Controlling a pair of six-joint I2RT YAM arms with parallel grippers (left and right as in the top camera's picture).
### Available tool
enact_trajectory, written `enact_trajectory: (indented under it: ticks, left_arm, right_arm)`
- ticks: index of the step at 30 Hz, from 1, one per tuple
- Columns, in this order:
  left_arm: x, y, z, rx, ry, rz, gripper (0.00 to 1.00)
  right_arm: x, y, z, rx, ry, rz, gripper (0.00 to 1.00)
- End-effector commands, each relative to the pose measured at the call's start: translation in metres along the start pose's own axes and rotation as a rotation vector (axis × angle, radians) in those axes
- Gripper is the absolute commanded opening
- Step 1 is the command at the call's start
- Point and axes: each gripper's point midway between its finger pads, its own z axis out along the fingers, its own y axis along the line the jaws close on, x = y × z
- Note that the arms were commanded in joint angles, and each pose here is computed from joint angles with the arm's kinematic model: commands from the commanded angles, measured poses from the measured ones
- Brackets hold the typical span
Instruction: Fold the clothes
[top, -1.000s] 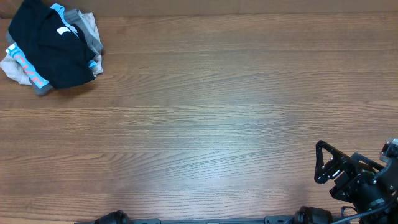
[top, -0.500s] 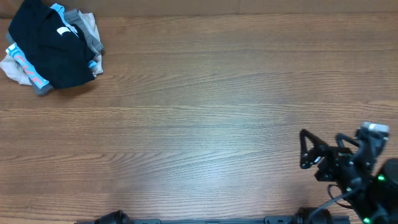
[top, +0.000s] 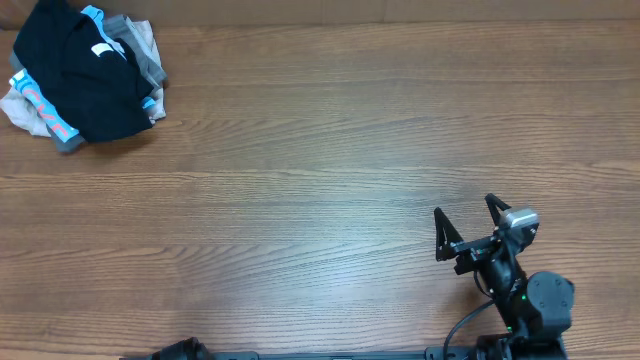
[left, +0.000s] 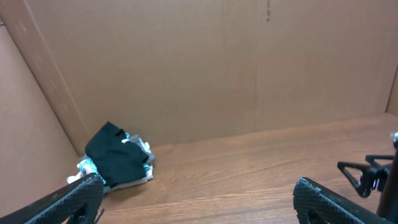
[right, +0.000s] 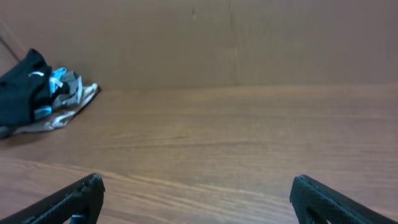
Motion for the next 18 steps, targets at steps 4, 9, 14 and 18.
enact_trajectory:
  ticks: [4, 9, 14, 18]
  left_arm:
    - [-0.001, 0.005, 0.008, -0.011, 0.022, 0.01, 1.0]
    - [-0.001, 0.005, 0.008, -0.011, 0.023, 0.01, 1.0]
    - [-0.001, 0.005, 0.008, -0.011, 0.023, 0.01, 1.0]
    - [-0.001, 0.005, 0.008, -0.011, 0.023, 0.01, 1.0]
  right_arm:
    - [0.009, -0.005, 0.001, 0.003, -0.089, -0.054, 1.0]
    - [0.009, -0.012, 0.0, 0.037, -0.12, -0.077, 1.0]
    - [0.004, -0.022, -0.001, 0.091, -0.177, -0.086, 1.0]
    - [0.002, -0.027, -0.002, 0.121, -0.19, -0.082, 1.0]
